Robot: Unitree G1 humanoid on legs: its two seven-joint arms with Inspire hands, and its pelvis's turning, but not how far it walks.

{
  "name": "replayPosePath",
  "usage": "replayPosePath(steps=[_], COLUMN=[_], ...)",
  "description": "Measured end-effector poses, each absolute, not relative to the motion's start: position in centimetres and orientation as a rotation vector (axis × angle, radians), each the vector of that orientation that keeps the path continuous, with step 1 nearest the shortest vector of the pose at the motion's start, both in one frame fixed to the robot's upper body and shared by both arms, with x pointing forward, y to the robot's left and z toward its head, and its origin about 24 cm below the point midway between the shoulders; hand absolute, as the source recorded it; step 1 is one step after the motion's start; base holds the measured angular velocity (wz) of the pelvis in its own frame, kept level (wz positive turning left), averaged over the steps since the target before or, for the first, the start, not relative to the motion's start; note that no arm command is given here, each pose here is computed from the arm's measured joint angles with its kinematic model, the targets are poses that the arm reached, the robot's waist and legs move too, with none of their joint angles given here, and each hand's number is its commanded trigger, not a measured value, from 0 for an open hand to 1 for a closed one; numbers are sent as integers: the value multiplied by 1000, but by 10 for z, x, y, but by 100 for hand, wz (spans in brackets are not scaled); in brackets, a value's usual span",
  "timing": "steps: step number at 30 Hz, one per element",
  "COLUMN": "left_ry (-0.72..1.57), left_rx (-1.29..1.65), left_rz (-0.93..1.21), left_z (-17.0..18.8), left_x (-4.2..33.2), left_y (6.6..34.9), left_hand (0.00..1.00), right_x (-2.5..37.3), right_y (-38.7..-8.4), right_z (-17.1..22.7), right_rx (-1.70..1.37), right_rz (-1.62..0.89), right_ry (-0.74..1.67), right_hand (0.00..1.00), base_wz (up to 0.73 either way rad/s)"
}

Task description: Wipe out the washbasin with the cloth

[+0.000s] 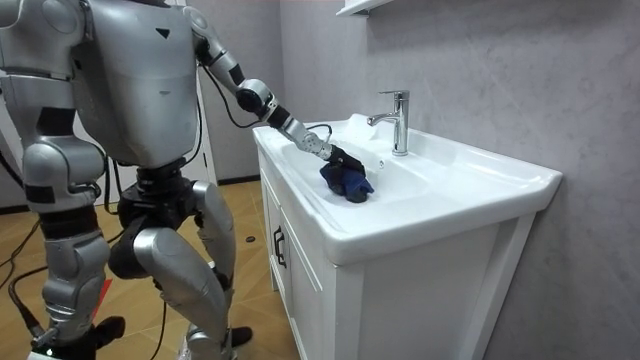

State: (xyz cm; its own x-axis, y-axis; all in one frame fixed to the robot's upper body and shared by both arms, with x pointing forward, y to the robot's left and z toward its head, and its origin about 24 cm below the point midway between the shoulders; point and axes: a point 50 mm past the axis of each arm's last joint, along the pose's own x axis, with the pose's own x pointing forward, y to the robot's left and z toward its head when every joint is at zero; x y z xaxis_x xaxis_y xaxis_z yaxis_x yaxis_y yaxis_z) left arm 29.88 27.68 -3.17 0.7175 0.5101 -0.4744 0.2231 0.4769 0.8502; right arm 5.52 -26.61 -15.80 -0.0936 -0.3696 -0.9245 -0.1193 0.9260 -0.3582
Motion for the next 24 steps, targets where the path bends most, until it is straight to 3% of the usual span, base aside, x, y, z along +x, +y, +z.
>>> replayPosePath(steps=[11,24], left_ry=[965,1010], left_rx=[1077,1186], left_rz=[240,283], left_z=[-66,-92], left_x=[240,178], left_y=[311,322], left_hand=[100,100], right_x=[38,29], right_y=[-278,-290], right_z=[-155,-153], right_rx=[-391,-468], right_rz=[-315,-325], right_ry=[1700,1661], right_hand=[0,0], base_wz=[13,-2])
